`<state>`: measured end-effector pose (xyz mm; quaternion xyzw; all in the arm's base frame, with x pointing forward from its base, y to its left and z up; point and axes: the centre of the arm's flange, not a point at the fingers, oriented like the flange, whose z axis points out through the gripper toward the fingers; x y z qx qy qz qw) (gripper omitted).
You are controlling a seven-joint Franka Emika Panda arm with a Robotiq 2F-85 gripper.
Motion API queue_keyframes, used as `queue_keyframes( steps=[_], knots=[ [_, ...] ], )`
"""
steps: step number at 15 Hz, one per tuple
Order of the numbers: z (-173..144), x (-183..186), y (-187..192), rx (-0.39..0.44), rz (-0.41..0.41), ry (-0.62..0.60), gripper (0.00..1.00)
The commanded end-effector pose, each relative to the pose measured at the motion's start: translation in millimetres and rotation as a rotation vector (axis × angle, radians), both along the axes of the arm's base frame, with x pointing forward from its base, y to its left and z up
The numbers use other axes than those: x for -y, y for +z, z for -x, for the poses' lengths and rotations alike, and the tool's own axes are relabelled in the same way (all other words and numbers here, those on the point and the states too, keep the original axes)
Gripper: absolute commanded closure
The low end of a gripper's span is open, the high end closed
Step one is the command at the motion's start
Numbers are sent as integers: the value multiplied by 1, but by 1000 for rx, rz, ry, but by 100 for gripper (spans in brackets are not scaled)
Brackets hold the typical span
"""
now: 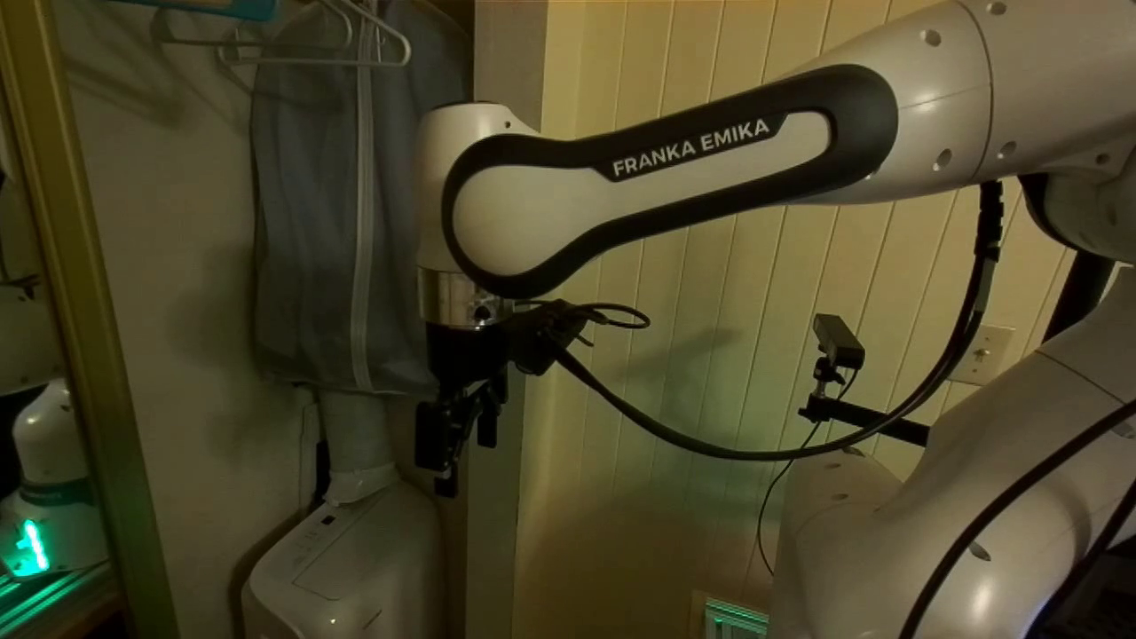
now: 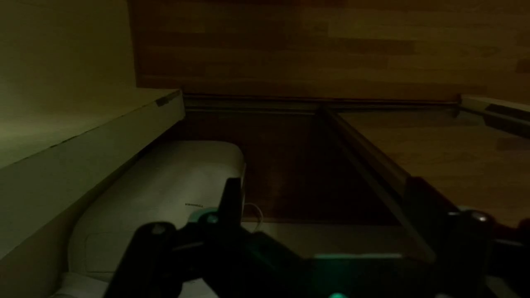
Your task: Rearrange the hangers
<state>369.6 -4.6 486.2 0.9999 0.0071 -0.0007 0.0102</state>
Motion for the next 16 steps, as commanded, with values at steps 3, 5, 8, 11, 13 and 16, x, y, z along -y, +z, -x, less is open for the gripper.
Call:
queue_keyframes(
  steps=[3,5,8,11,13,16],
  knots=[
    [0,0,0,0,0,0,0],
    [0,0,0,0,0,0,0],
    [0,0,0,0,0,0,0],
    [0,0,0,0,0,0,0],
    [-7,4,-5,-17,38,-44,0],
    [-5,23,27,52,125,-97,0]
  ],
)
